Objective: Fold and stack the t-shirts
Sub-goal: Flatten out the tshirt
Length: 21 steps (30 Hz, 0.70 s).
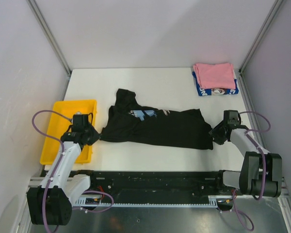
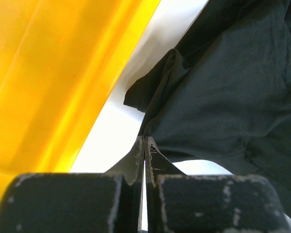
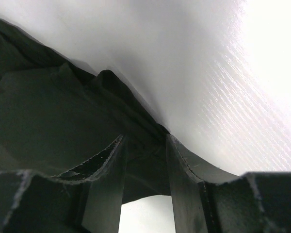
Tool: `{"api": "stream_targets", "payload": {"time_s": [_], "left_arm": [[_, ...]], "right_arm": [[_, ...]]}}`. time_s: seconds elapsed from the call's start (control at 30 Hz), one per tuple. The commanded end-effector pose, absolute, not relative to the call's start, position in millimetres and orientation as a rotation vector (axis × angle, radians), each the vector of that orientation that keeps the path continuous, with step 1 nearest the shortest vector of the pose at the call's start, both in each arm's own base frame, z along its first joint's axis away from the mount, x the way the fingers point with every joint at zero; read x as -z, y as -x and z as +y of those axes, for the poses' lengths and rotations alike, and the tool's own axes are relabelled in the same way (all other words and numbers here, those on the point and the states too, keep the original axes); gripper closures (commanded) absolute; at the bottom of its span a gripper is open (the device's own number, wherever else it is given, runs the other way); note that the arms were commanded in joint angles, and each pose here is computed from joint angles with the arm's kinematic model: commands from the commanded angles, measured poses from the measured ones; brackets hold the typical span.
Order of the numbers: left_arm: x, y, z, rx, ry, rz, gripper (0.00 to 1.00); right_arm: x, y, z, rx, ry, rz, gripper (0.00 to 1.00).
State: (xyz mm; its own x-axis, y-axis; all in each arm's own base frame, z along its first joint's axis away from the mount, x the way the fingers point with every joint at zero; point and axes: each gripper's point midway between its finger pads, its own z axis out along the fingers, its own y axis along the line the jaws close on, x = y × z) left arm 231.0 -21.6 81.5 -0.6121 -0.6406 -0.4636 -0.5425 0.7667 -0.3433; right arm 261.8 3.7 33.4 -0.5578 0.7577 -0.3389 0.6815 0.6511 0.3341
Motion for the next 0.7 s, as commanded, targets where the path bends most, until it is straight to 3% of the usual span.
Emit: {"api": "stream_targets", "payload": {"time_s": [0.0,0.17,0.4,0.57,0.67], "left_arm": [[-91.1,-240.0,-15.9,0.212,0.872,2.343,1.00],[-90.8,-239.9,-15.9,0.212,0.873,2.343,1.00],[-92.1,-240.0,-16.2,0.216,0.871,2.338,1.00],[-98.5,-243.7,-16.4,0.223,0.861,2.325,1.00],[-100.9,-245.2,-16.7,0.227,0.859,2.321,1.00]], "right_arm": [[-33.4,-274.7,1.1,-0.200,-1.139,2.386,0.58],[-25.1,-273.0,5.2,-0.192,-1.142,2.416,0.62],[-28.0,-271.2,4.1,-0.179,-1.134,2.416,0.85],[-41.7,-270.0,-2.1,-0.144,-1.099,2.416,0.86],[-47.3,-267.4,-1.2,-0.155,-1.073,2.427,0.81]]}}
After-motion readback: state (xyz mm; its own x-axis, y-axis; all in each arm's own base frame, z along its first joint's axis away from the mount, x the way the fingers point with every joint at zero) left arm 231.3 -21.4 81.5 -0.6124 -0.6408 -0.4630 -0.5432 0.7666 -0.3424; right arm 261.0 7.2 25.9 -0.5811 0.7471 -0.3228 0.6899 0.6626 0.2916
